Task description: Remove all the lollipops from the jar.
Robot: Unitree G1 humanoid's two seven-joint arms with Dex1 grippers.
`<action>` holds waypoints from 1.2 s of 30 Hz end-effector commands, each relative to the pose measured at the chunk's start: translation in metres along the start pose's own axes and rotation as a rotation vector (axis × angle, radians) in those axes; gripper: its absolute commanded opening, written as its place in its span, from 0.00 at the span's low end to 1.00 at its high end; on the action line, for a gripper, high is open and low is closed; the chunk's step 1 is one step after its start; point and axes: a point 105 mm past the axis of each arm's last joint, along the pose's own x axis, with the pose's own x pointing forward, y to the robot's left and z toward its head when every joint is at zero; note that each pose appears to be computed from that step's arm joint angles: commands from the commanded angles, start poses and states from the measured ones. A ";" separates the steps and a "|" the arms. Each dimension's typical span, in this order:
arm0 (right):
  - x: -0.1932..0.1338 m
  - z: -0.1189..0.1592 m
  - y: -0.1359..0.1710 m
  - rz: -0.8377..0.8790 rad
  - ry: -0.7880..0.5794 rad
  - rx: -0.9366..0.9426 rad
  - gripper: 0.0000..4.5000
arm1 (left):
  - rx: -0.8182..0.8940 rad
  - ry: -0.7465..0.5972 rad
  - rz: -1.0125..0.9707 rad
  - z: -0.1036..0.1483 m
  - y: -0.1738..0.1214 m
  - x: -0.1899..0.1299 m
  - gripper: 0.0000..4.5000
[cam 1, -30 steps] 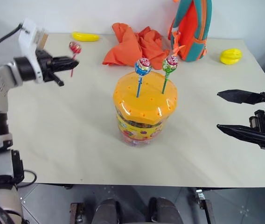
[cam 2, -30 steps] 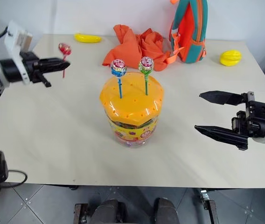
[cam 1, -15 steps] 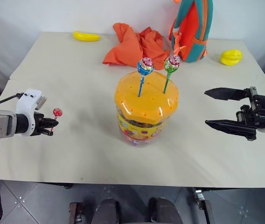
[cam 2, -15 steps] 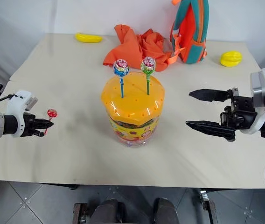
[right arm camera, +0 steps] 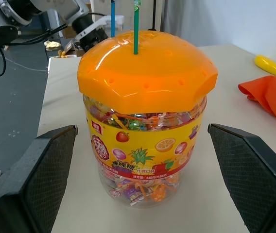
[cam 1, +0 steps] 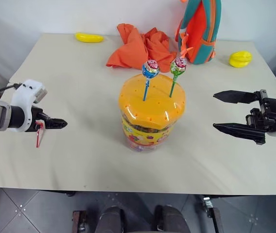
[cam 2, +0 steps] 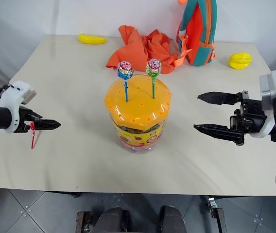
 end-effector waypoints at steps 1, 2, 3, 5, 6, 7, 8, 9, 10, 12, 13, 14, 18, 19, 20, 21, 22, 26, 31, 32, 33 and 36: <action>-0.003 0.013 -0.001 -0.014 -0.020 -0.064 1.00 | 0.058 -0.089 -0.008 0.022 -0.001 -0.015 0.99; -0.004 0.015 -0.003 -0.020 -0.020 -0.072 1.00 | 0.085 -0.133 -0.040 0.033 -0.007 -0.019 0.99; -0.005 0.019 -0.004 -0.027 -0.021 -0.086 1.00 | 0.132 -0.221 -0.123 0.050 -0.020 -0.026 0.99; -0.007 0.025 -0.005 -0.036 -0.026 -0.104 1.00 | 0.224 -0.369 -0.251 0.075 -0.040 -0.038 0.99; -0.007 0.027 -0.006 -0.038 -0.028 -0.111 1.00 | 0.267 -0.444 -0.310 0.084 -0.049 -0.043 0.99; -0.008 0.029 -0.005 -0.040 -0.029 -0.114 1.00 | 0.312 -0.525 -0.374 0.092 -0.057 -0.048 0.99; -0.008 0.029 -0.005 -0.041 -0.029 -0.116 1.00 | 0.341 -0.581 -0.416 0.097 -0.063 -0.051 0.99; -0.008 0.030 -0.005 -0.042 -0.031 -0.117 1.00 | 0.391 -0.665 -0.492 0.103 -0.073 -0.057 0.99; -0.009 0.031 -0.004 -0.045 -0.034 -0.118 1.00 | 0.444 -0.739 -0.587 0.107 -0.085 -0.061 0.99; -0.011 0.033 -0.002 -0.051 -0.035 -0.120 1.00 | 0.539 -0.843 -0.746 0.110 -0.105 -0.068 0.99; -0.011 0.033 -0.001 -0.053 -0.035 -0.121 1.00 | 0.578 -0.858 -0.800 0.109 -0.112 -0.069 0.99; -0.012 0.033 0.001 -0.054 -0.034 -0.120 1.00 | 0.606 -0.861 -0.843 0.108 -0.117 -0.067 0.99; -0.014 0.034 0.006 -0.055 -0.031 -0.116 1.00 | 0.657 -0.876 -1.026 0.106 -0.137 -0.062 0.99; -0.014 0.034 0.008 -0.055 -0.031 -0.115 1.00 | 0.673 -0.879 -1.081 0.105 -0.144 -0.060 0.99; -0.014 0.033 0.008 -0.056 -0.031 -0.115 1.00 | 0.683 -0.881 -1.116 0.105 -0.147 -0.059 0.99; -0.014 0.033 0.010 -0.056 -0.031 -0.113 1.00 | 0.691 -0.866 -1.156 0.105 -0.154 -0.055 0.99; -0.014 0.033 0.011 -0.058 -0.032 -0.113 1.00 | 0.708 -0.862 -1.214 0.106 -0.163 -0.051 0.99; -0.014 0.034 0.014 -0.073 -0.032 -0.117 1.00 | 0.747 -0.869 -1.354 0.111 -0.186 -0.048 0.99; -0.017 0.034 0.017 -0.106 -0.030 -0.121 1.00 | 0.769 -0.866 -1.344 0.117 -0.190 -0.037 0.86; -0.018 0.034 0.018 -0.115 -0.031 -0.121 1.00 | 0.775 -0.833 -1.328 0.116 -0.190 -0.034 0.80; -0.018 0.034 0.019 -0.121 -0.032 -0.121 1.00 | 0.781 -0.812 -1.320 0.115 -0.190 -0.031 0.73; -0.019 0.033 0.020 -0.141 -0.036 -0.121 1.00 | 0.786 -0.816 -1.318 0.117 -0.189 -0.032 0.52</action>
